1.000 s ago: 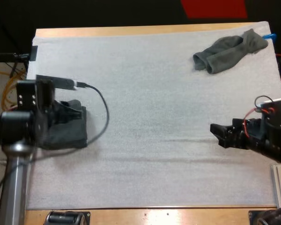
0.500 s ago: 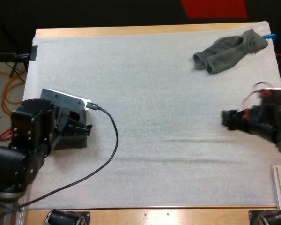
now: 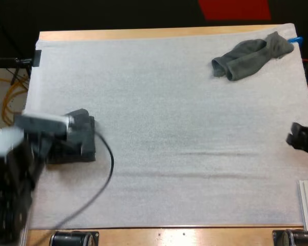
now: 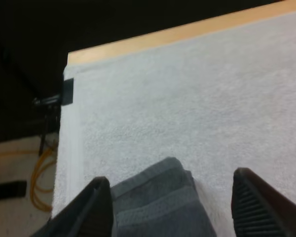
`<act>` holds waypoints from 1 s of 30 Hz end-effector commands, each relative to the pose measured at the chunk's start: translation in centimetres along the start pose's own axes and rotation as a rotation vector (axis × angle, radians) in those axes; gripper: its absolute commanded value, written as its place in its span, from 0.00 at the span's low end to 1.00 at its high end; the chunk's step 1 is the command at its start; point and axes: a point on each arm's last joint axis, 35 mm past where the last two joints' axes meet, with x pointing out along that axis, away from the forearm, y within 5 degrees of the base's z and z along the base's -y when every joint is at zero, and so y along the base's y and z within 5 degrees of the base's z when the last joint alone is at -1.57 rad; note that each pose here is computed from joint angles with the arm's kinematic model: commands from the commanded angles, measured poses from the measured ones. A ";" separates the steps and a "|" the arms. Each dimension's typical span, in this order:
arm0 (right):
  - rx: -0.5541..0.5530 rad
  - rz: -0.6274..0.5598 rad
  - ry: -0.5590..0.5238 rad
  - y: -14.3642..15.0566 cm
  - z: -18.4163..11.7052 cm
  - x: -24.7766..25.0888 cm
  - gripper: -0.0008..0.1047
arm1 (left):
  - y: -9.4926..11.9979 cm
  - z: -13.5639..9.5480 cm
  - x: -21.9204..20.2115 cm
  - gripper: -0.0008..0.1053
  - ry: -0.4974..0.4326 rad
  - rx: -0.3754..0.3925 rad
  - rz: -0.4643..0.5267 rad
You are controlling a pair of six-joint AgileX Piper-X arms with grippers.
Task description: Pick towel from pile fold and stack
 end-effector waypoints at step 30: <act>-0.026 -0.155 -0.390 2.1 -10.6 -7.4 0.67 | 1.4 -15.9 -6.1 0.49 -0.035 -0.028 0.074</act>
